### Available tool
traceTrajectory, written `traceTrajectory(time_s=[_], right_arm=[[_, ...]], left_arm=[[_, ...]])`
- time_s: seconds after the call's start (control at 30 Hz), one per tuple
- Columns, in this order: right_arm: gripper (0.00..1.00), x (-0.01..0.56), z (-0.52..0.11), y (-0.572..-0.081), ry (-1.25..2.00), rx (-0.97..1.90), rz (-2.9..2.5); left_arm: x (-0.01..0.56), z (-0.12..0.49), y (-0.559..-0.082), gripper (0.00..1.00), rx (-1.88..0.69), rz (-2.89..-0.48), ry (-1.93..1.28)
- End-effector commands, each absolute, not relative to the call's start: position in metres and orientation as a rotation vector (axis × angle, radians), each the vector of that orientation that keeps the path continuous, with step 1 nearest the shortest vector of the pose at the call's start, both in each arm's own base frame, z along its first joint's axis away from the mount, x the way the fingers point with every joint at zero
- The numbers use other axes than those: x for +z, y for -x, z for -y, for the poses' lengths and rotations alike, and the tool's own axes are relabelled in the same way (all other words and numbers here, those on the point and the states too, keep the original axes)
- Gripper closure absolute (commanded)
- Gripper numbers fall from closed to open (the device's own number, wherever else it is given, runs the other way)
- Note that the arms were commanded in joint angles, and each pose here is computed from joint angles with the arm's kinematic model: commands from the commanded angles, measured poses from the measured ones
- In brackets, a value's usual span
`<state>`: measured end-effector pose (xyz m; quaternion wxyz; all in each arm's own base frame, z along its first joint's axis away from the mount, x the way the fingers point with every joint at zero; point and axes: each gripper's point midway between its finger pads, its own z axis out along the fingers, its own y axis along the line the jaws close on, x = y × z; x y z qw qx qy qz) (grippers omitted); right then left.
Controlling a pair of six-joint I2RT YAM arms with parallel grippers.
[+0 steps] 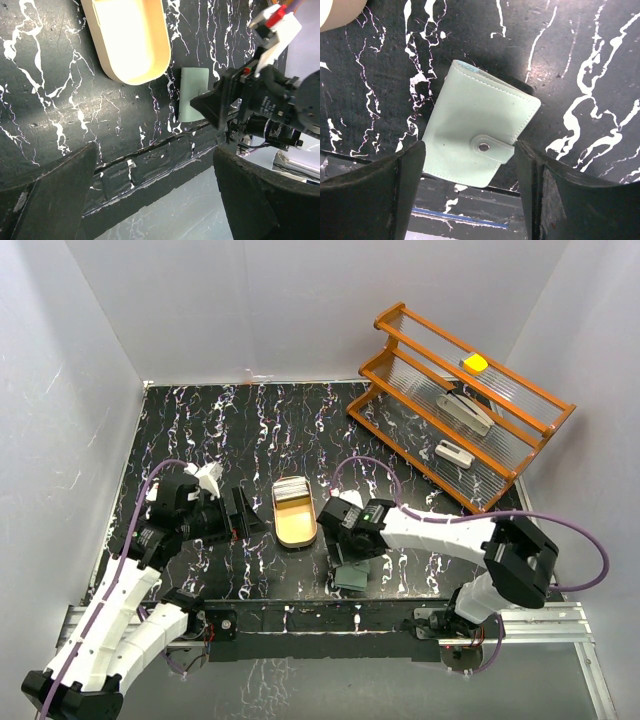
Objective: Put the credit cards into the card holder
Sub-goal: Move the card holder to the center of the board, then open the card holder at the center of the board.
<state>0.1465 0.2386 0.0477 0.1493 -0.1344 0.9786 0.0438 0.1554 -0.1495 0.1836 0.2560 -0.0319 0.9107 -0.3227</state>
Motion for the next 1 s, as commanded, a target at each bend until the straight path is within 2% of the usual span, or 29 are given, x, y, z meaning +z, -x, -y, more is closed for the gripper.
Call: traceTrajectory(time_s=[0.0,0.07,0.23,0.4,0.63,0.87,0.97], right_arm=[[0.35,0.080,-0.238,-0.156,0.277,0.156,-2.736],[0.44,0.082,-0.235,-0.156,0.235,0.156,-2.726],[0.56,0.078,-0.234,-0.156,0.181,0.169,-2.724],[0.59,0.061,-0.237,-0.150,0.132,0.176,-2.770],[0.61,0.024,-0.222,-0.142,0.110,0.083,-2.813],[0.73,0.012,-0.219,-0.138,0.157,0.063,-2.831],[0.77,0.016,-0.215,-0.141,0.160,0.035,-2.816]], left_arm=[[0.183,0.150,-0.150,0.01,-0.889,-2.476,0.106],[0.184,0.152,-0.151,0.01,-0.918,-2.459,0.120],[0.183,0.152,-0.149,0.01,-0.914,-2.474,0.092],[0.175,0.146,-0.150,0.01,-0.853,-2.505,0.110],[0.172,0.156,-0.146,0.01,-0.950,-2.457,0.055],[0.187,0.164,-0.153,0.01,-1.055,-2.316,0.129],[0.183,0.166,-0.153,0.01,-1.079,-2.326,0.170]])
